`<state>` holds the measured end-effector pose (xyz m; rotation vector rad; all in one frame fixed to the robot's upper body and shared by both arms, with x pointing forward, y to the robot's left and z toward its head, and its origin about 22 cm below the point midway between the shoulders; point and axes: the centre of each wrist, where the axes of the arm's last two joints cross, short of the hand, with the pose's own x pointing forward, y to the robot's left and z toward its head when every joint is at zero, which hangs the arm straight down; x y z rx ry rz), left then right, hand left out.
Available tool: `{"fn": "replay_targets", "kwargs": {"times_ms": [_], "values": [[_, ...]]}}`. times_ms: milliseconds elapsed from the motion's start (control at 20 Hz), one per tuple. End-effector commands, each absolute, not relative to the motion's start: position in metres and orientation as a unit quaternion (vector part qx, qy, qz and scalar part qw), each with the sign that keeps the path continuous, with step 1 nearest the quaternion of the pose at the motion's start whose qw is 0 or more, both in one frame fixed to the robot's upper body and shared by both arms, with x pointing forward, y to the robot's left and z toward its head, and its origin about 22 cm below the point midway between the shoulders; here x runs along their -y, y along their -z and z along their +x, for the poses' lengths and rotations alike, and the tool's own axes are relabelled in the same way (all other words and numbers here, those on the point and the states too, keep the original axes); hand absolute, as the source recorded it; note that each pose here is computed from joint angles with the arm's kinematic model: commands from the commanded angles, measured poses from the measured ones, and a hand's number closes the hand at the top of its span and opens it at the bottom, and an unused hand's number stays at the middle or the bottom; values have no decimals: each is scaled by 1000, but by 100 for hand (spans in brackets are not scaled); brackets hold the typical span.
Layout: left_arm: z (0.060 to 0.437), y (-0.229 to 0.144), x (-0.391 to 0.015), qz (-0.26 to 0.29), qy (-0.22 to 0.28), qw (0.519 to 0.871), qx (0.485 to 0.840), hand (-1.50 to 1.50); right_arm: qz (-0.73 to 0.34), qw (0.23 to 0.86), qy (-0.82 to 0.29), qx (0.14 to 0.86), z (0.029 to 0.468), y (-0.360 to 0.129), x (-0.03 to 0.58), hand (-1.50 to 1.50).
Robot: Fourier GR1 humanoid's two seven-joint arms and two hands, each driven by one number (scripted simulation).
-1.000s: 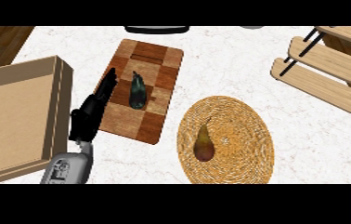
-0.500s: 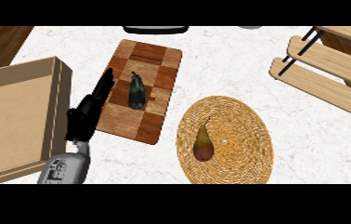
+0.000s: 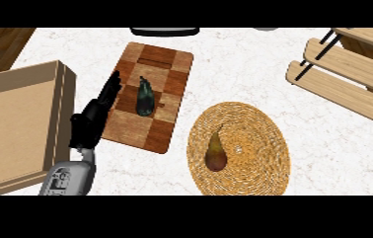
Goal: Pick the bell pepper from the placemat and place it in the tiered shelf
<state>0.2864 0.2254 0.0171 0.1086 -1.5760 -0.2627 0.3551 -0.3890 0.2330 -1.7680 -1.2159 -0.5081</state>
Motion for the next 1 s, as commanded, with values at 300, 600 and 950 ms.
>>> {"fn": "replay_targets", "kwargs": {"times_ms": [300,600,950], "values": [[276,-15,-219,49,124,695,706,0,-663,445,246,550,332,-271,389,-150],[285,-26,-223,49,117,700,703,0,-610,370,379,590,305,-338,391,-150],[284,-22,-239,67,100,697,707,0,-617,395,431,527,222,-353,402,-150]]}}
